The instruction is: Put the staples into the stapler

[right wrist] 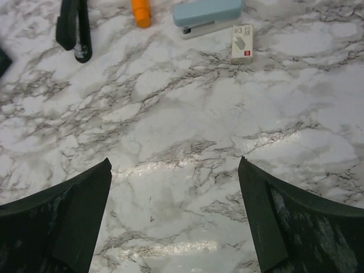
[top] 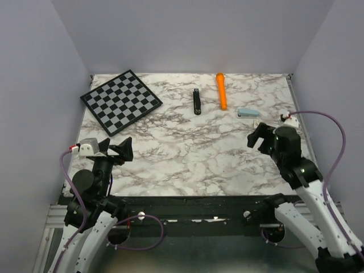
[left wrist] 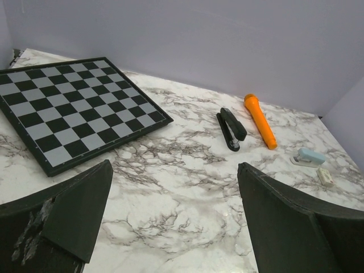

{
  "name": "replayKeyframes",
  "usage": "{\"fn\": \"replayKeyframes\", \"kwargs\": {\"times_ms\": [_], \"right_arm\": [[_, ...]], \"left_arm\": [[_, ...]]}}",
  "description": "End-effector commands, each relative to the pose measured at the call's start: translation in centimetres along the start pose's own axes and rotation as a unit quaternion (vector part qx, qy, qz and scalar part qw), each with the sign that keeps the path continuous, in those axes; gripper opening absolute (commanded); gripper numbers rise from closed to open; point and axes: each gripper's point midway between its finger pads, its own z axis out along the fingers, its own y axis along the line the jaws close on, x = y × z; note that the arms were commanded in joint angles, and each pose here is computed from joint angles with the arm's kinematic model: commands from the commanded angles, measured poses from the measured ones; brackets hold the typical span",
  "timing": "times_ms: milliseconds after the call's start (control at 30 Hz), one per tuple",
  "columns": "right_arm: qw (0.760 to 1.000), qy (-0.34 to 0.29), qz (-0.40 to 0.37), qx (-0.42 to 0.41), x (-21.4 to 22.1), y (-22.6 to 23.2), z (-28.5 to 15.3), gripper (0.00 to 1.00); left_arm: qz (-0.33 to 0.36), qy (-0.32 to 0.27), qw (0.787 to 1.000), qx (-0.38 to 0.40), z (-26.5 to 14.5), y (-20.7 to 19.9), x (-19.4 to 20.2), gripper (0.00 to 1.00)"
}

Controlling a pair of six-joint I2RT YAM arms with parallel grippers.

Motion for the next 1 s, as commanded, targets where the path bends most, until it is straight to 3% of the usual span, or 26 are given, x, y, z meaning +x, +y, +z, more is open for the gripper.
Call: {"fn": "replayKeyframes", "kwargs": {"times_ms": [0, 200, 467, 800, 967], "right_arm": [[0.996, 0.036, 0.007, 0.087, -0.7, -0.8, 3.1, 1.0], [0.976, 0.131, -0.047, 0.167, 1.8, -2.4, 9.4, 1.0], [0.967, 0.202, -0.029, 0.149, 1.9, -3.6, 17.0, 1.0], [0.951, 0.268, 0.005, 0.152, 3.8, -8.8, 22.2, 1.0], [0.948, 0.29, -0.013, 0.128, 4.9, -9.2, 23.4, 0.98]], "left_arm": [[0.006, 0.019, 1.0, -0.018, 0.3, 0.5, 0.7, 0.99], [0.014, 0.032, 0.999, -0.019, 0.7, 0.5, 1.3, 0.99], [0.022, 0.035, 0.999, -0.029, 0.9, 0.9, 1.4, 0.99], [0.029, 0.039, 0.998, -0.04, 1.0, 1.2, 1.5, 0.99], [0.033, 0.038, 0.998, -0.048, 1.0, 1.6, 1.4, 0.99]]}}
